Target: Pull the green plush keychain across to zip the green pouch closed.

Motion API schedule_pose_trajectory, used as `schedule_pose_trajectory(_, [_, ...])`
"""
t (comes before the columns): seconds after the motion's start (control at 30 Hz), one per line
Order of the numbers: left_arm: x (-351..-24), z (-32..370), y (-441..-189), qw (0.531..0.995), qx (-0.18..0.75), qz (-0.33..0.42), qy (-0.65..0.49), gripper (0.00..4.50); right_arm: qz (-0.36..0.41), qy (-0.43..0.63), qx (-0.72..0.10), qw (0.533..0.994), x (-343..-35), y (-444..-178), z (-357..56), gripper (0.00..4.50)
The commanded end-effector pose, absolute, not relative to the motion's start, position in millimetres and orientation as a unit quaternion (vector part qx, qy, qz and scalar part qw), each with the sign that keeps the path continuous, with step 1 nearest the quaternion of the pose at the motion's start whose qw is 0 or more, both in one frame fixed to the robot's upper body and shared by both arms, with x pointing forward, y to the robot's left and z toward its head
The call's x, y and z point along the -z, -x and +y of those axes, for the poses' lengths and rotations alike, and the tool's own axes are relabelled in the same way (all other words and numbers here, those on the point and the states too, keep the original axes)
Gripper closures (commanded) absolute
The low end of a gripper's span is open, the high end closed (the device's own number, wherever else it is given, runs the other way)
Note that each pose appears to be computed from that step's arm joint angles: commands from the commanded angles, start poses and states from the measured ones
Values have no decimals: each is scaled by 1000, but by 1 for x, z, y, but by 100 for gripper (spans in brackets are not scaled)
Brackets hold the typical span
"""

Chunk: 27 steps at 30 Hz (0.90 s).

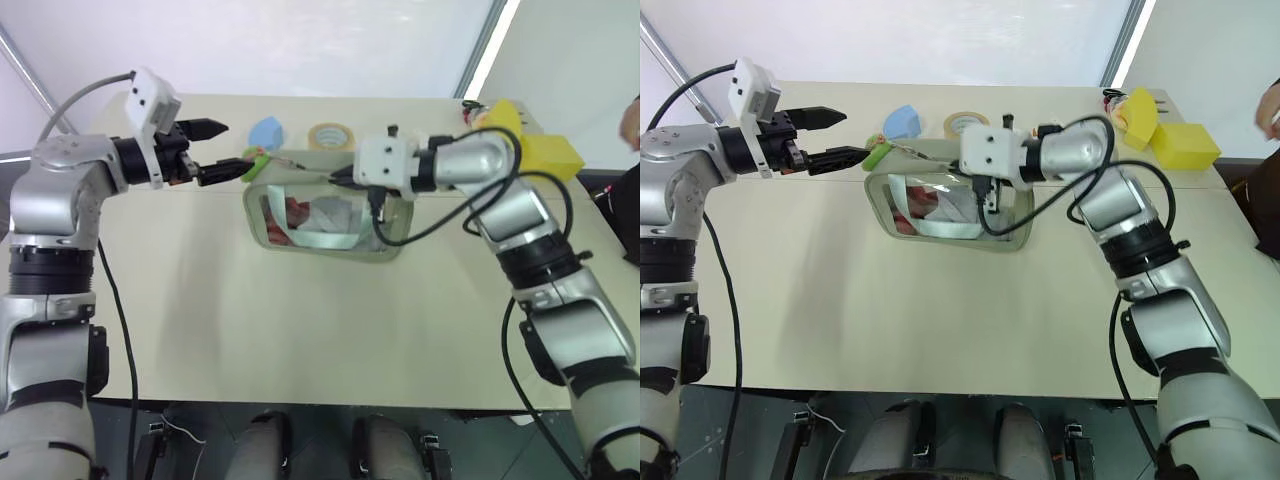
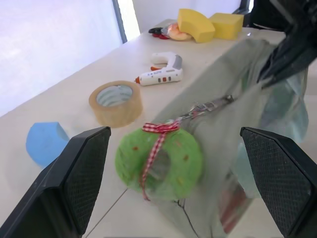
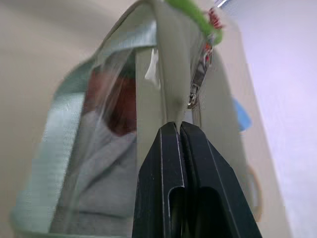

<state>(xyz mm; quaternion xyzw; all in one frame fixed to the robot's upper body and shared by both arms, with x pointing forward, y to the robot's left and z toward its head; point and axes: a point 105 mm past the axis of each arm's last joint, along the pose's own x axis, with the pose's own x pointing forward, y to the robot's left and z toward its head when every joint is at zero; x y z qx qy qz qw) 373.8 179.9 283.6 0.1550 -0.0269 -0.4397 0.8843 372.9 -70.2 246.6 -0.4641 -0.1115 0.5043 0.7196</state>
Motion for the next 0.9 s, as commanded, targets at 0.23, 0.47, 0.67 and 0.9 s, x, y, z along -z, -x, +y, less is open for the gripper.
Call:
schedule_pose_trajectory(0.23, [-299, 176, -372, 880, 441, -53, -169, 0, -146, 417, -521, 730, -269, -355, -64, 391])
schedule_pose_trajectory(0.47, [-305, 194, -376, 892, 419, -48, -165, 0, -153, 429, -478, 751, -299, -340, -86, 157])
schedule_pose_trajectory(0.67, [-298, 212, -380, 903, 402, -28, -150, 0, -90, 452, -455, 762, -280, -327, -119, 157])
schedule_pose_trajectory(0.9, [-292, 214, -391, 902, 399, -18, -165, 0, -57, 450, -453, 767, -257, -333, -123, 157])
